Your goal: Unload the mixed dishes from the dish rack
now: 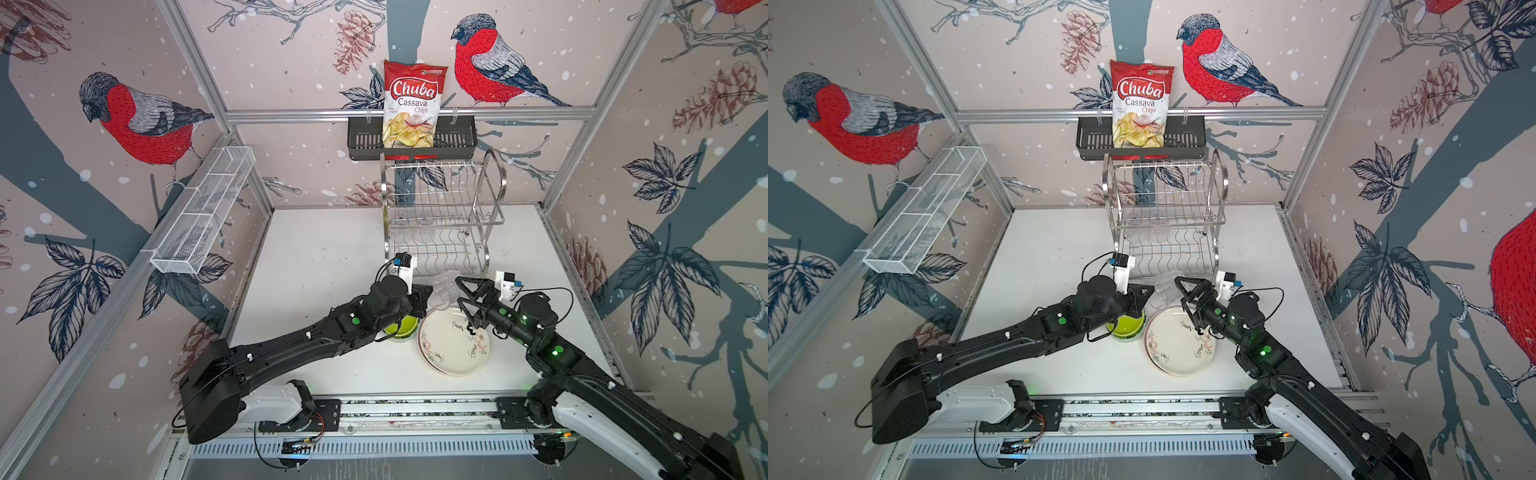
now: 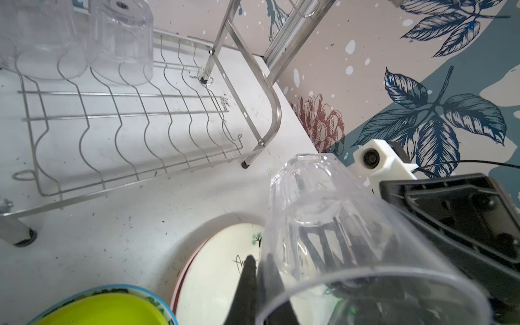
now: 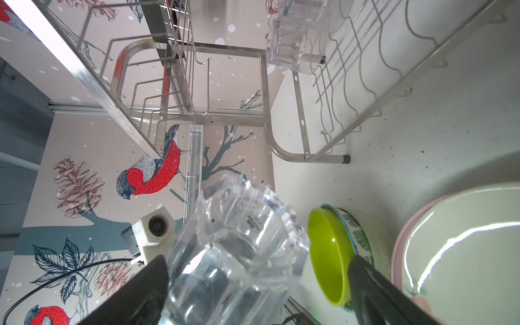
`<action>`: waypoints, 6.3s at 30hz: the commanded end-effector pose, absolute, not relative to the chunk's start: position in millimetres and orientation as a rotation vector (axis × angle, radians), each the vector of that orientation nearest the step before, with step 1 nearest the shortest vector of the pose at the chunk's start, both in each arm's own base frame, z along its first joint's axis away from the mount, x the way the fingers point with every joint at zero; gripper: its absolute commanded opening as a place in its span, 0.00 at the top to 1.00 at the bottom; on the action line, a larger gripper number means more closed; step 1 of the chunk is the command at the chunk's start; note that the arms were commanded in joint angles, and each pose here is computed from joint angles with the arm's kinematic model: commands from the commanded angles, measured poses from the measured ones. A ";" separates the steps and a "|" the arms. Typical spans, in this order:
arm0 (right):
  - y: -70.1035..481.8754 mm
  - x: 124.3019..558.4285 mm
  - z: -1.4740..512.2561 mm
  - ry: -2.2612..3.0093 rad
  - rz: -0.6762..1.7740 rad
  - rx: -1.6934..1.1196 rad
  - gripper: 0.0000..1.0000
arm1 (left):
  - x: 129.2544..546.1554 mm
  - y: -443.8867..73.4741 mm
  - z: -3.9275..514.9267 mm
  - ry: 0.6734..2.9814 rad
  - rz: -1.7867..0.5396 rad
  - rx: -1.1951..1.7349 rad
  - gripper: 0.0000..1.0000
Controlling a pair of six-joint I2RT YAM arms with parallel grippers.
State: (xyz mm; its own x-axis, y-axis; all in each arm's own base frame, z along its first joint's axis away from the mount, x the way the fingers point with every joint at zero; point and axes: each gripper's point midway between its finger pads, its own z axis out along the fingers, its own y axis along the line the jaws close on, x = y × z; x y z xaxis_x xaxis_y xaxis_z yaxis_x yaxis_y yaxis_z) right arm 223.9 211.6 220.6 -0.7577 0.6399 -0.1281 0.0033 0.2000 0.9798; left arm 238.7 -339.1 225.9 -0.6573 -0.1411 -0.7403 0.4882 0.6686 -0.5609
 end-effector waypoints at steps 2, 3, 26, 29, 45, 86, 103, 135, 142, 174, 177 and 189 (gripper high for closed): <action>203.8 228.3 212.0 1.964 1.531 0.623 0.01 | 244.7 -335.7 238.0 2.027 -0.994 0.234 1.00; 203.7 228.3 213.2 1.961 1.531 0.617 0.01 | 244.9 -335.4 237.7 2.028 -0.992 0.234 1.00; 225.4 227.9 267.0 2.091 0.854 0.151 0.16 | 277.1 -295.0 222.9 2.160 -0.608 0.159 1.00; 244.7 225.6 279.5 2.098 0.679 0.010 0.25 | 278.7 -293.4 216.4 2.187 -0.594 0.160 1.00; 280.9 231.4 266.8 2.142 0.386 -0.198 0.60 | 277.7 -295.4 216.3 2.190 -0.620 0.161 1.00; 293.8 261.7 203.1 2.332 0.343 -0.261 0.92 | 274.5 -321.7 212.8 2.231 -0.720 0.227 1.00; 229.4 267.6 211.1 2.315 0.411 -0.067 0.95 | 269.5 -283.3 252.9 2.044 -0.739 0.113 0.34; 77.3 257.5 130.2 2.568 -0.026 0.288 0.91 | 271.0 -225.2 256.3 2.002 -0.561 -0.076 0.26; 70.0 252.9 113.0 2.613 -0.064 0.313 0.90 | 271.7 -219.3 256.8 1.998 -0.547 -0.097 0.25; 54.2 247.7 87.1 2.673 0.014 0.407 0.81 | 273.6 -215.2 257.0 1.992 -0.549 -0.129 0.25; 53.2 248.4 89.1 2.668 0.016 0.412 0.75 | 274.2 -215.4 257.6 1.991 -0.550 -0.128 0.24; 51.4 254.0 118.2 2.606 0.037 0.416 0.53 | 275.6 -213.6 253.6 2.004 -0.537 -0.137 0.24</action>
State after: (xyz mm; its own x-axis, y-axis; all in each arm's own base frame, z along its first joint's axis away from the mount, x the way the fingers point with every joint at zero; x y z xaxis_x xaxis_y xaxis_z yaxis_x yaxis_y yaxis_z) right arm 256.0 55.1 112.1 -0.8330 0.3000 -0.4649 0.2794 0.9533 0.1145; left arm 274.0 -215.5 251.1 -0.4869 -0.3057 -0.8182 0.1431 0.8962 -0.4199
